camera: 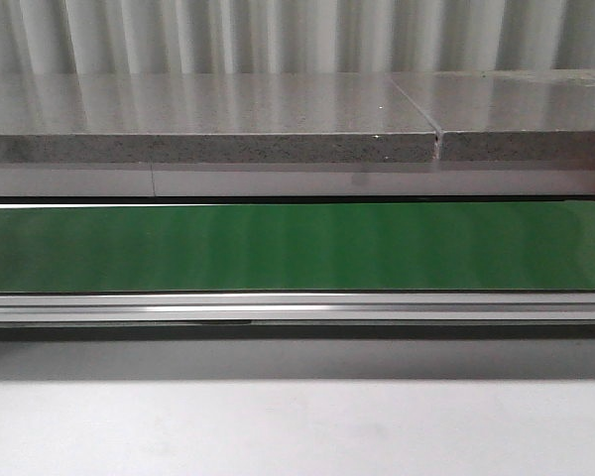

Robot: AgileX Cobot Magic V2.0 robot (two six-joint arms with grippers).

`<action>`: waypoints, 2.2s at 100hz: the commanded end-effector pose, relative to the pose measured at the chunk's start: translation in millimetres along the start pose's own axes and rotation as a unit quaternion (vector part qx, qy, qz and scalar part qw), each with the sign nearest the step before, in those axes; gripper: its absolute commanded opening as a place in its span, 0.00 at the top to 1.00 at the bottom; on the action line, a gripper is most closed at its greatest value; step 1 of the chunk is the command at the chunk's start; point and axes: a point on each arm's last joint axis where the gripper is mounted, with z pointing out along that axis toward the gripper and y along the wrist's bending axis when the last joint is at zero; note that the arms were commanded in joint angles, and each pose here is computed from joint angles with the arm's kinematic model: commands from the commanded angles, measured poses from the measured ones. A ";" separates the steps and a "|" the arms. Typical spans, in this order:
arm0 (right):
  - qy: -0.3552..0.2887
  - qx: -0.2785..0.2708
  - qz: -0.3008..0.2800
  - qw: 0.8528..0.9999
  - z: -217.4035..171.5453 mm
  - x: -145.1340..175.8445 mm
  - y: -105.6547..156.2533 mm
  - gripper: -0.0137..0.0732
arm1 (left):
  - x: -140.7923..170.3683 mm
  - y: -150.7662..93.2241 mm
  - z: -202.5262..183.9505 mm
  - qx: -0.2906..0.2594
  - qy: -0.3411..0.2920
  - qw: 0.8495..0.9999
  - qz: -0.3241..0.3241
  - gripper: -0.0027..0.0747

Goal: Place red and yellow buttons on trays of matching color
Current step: 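Move the left gripper to the last red button and close on it, then set the red button on the conveyor and open the left gripper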

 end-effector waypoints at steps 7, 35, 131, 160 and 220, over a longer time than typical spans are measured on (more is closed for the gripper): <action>-0.051 0.007 -0.001 0.999 -4.6 -14.4 -1.2 0.92 | -13.4 -5.0 -8.3 0.009 -0.051 0.999 -0.008 0.99; -0.051 0.007 -0.001 0.999 -4.6 -14.4 -1.2 0.92 | -10.8 -2.9 6.9 0.008 -0.028 0.999 -0.012 0.99; -0.051 0.007 -0.001 0.999 -4.6 -14.4 -1.2 0.92 | -8.7 -17.8 -43.3 0.033 -0.059 0.998 0.002 0.23; -0.051 0.007 -0.001 0.999 -4.6 -14.4 -1.2 0.92 | -10.4 -21.9 -88.7 0.026 -0.140 0.990 0.020 0.23; -0.051 0.007 -0.001 0.999 -4.6 -14.4 -1.2 0.92 | -13.6 79.9 -23.7 -0.067 -0.079 0.987 -0.126 0.23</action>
